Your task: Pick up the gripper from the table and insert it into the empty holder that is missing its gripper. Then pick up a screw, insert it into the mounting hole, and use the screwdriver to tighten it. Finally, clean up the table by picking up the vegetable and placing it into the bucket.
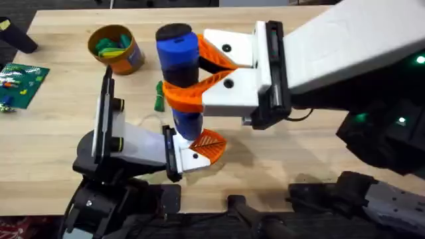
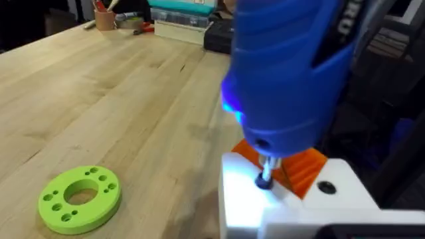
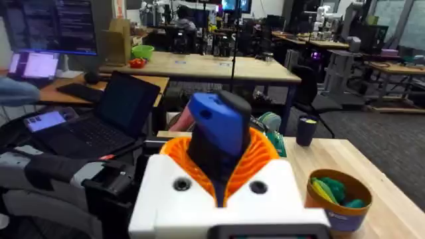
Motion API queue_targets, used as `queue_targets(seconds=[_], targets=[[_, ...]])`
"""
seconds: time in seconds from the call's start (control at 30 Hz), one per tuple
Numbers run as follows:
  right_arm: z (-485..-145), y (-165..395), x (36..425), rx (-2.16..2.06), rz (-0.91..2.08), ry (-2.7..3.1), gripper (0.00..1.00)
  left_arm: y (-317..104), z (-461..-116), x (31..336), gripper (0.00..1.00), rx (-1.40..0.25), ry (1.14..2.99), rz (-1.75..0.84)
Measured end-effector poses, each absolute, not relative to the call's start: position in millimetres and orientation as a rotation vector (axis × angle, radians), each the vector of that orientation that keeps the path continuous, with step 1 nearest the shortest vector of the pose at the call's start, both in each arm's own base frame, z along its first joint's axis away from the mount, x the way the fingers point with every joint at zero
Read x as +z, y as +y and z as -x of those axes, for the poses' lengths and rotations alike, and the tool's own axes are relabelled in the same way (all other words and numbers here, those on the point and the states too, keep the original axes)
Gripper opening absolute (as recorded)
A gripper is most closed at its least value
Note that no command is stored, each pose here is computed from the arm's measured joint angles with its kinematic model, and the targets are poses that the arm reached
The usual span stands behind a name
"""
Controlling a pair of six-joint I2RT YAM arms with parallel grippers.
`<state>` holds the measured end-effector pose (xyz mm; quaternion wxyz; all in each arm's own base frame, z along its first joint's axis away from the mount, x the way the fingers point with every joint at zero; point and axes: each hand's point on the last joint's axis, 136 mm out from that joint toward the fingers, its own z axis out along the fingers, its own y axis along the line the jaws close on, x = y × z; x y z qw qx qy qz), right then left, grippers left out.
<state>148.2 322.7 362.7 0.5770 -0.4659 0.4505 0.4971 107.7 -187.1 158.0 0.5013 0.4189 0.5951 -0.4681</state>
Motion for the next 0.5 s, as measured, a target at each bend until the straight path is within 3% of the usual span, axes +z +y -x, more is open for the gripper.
queue_targets(seconds=[0.5], targets=[[-145.4,323.0,359.5,1.170,1.111,1.058,0.046,-187.1,-107.6,158.0,0.007,-1.132,1.438,-1.013]])
